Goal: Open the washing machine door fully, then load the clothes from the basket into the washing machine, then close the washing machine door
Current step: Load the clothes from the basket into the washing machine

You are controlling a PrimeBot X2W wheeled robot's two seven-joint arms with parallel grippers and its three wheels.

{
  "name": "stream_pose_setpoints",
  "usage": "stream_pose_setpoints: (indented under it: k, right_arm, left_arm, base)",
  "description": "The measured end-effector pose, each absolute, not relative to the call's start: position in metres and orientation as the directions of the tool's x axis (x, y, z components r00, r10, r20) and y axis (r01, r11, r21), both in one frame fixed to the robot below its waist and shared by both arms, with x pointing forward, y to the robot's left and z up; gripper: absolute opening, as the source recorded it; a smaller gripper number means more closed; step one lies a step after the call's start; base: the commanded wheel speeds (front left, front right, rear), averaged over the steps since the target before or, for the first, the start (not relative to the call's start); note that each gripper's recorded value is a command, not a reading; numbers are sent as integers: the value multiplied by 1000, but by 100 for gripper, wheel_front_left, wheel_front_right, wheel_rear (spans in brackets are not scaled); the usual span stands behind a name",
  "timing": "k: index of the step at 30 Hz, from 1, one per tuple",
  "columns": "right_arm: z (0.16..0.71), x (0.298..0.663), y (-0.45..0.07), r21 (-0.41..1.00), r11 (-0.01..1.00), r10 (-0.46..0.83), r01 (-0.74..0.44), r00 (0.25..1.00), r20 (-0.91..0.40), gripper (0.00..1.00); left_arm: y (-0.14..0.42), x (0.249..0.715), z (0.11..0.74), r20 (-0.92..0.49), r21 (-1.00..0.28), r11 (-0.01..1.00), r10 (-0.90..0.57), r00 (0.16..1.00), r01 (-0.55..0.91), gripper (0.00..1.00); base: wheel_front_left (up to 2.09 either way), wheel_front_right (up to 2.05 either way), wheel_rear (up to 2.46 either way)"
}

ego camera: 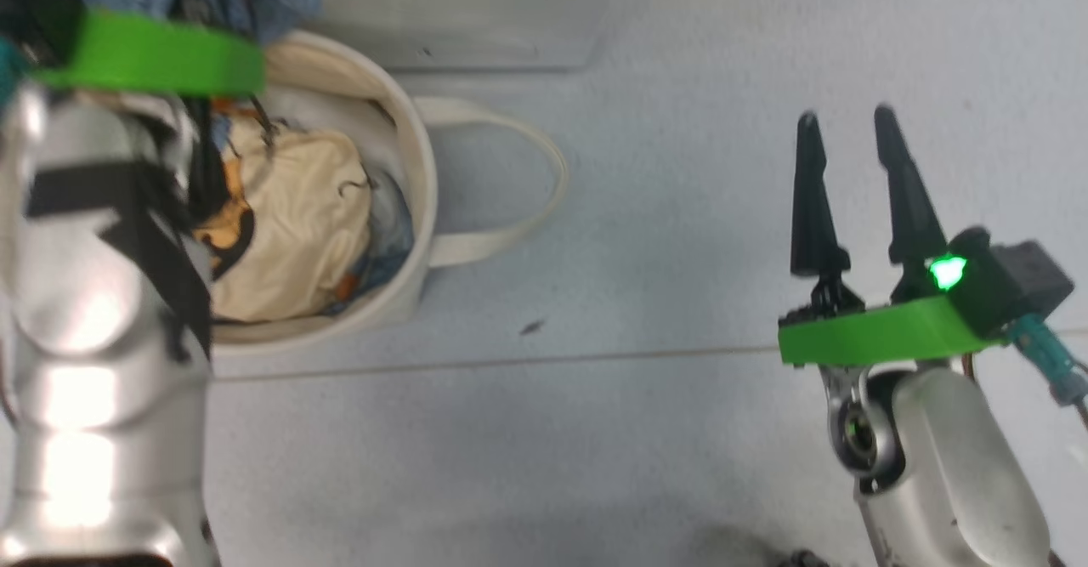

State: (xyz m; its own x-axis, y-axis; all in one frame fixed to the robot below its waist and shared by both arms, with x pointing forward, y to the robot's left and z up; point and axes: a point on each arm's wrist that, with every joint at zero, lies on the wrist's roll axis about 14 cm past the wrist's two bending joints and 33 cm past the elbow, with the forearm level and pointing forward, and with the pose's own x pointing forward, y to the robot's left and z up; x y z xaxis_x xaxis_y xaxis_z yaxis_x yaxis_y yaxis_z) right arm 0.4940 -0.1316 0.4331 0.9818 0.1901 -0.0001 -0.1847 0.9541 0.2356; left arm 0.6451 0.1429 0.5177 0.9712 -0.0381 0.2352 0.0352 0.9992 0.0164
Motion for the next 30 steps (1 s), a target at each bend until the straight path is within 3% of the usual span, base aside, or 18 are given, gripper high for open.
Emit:
stream_pose_setpoints:
  k: [14, 24, 30]
  right_arm:
    - [489, 434, -126, 240, 949, 192, -204, 979, 70, 100]
    - [514, 401, -114, 241, 938, 224, -248, 967, 122, 100]
    - [521, 395, -115, 238, 939, 221, -250, 965, 139, 100]
  left_arm:
    - [171, 483, 534, 186, -14, 999, 54, 981, -52, 100]
    - [195, 408, 543, 187, -64, 989, 145, 971, -136, 100]
    - [194, 390, 534, 153, -95, 985, 156, 976, -143, 100]
  base:
    - [0, 0, 0]
    - [0, 0, 0]
    - [0, 0, 0]
